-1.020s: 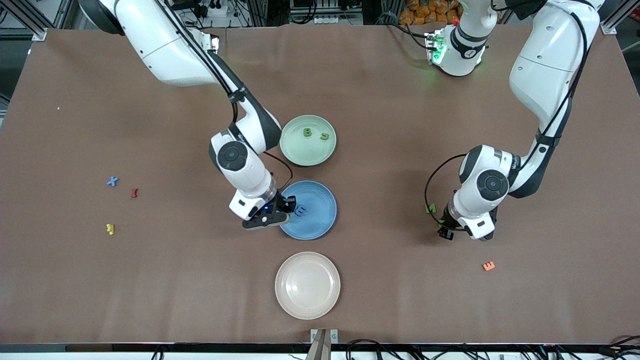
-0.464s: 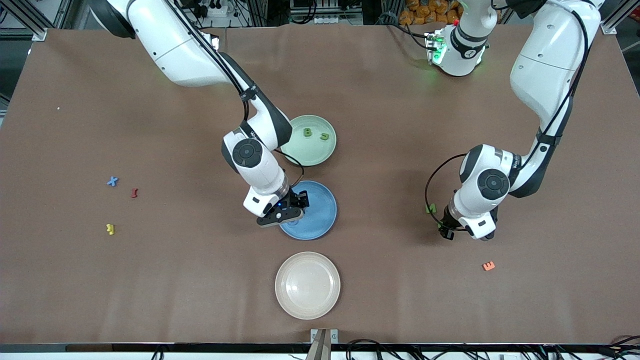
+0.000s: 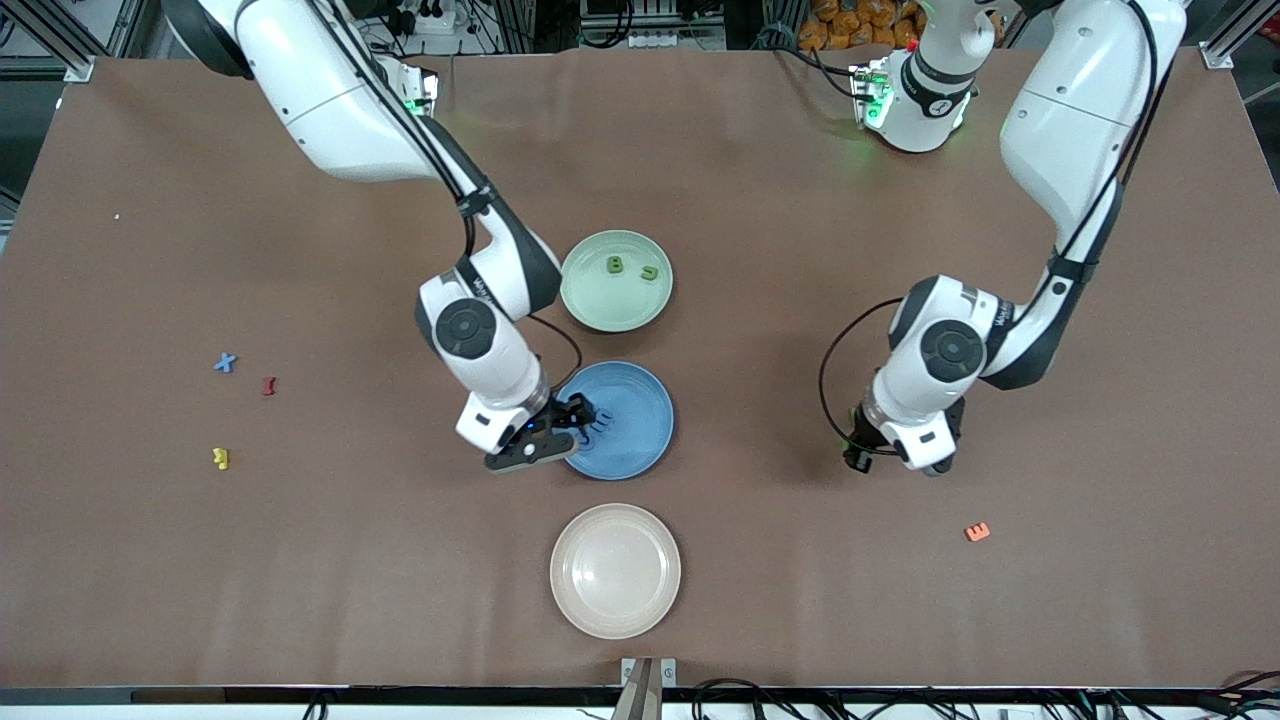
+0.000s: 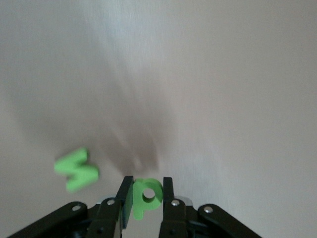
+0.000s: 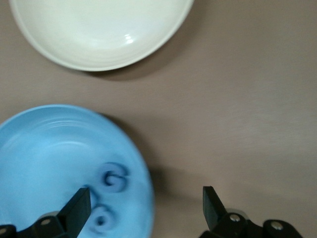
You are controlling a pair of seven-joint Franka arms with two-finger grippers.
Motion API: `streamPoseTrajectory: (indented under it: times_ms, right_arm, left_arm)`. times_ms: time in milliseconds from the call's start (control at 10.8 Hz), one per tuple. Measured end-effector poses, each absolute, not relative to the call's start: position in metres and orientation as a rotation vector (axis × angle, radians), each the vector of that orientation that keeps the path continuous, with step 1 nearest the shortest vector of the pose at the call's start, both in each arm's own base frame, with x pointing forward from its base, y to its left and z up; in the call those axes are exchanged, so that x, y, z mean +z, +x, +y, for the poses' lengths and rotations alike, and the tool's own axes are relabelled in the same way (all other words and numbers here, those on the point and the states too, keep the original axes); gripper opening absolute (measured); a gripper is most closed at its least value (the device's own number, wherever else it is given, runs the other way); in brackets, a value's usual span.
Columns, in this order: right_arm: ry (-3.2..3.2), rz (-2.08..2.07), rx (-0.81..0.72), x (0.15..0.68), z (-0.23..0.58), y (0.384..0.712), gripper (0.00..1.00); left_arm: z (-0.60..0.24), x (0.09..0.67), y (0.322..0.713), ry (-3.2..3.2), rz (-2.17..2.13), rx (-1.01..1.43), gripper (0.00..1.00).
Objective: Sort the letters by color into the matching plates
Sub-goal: 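Place the p on the green plate while the right gripper returns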
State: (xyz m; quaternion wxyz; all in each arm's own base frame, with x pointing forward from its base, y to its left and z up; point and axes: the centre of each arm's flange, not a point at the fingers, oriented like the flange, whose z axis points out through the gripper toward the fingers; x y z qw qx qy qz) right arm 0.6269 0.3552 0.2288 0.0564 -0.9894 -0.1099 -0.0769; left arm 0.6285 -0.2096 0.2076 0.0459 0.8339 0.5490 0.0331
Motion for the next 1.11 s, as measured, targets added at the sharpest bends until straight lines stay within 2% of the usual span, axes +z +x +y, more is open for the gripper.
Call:
streamPoseTrajectory:
  times_ms: [371,742,1113]
  right_arm:
    - [-3.052,-0.421,-0.161,0.262,0.27,0.664,1.0]
    - [-3.078,-0.535,-0.016,0.32,0.139,0.686,1.0]
    - [-3.092,-0.452,0.02,0.353,-0.006,0.684,1.0]
  left_arm:
    - [-0.324,0.234,0.574,2.69,1.561,0.072,0.28]
    - [-0.463,0.247,0.467,2.822,1.486,0.064,0.28]
    - [-0.539,0.255,0.39,2.893,1.332,0.076,0.28]
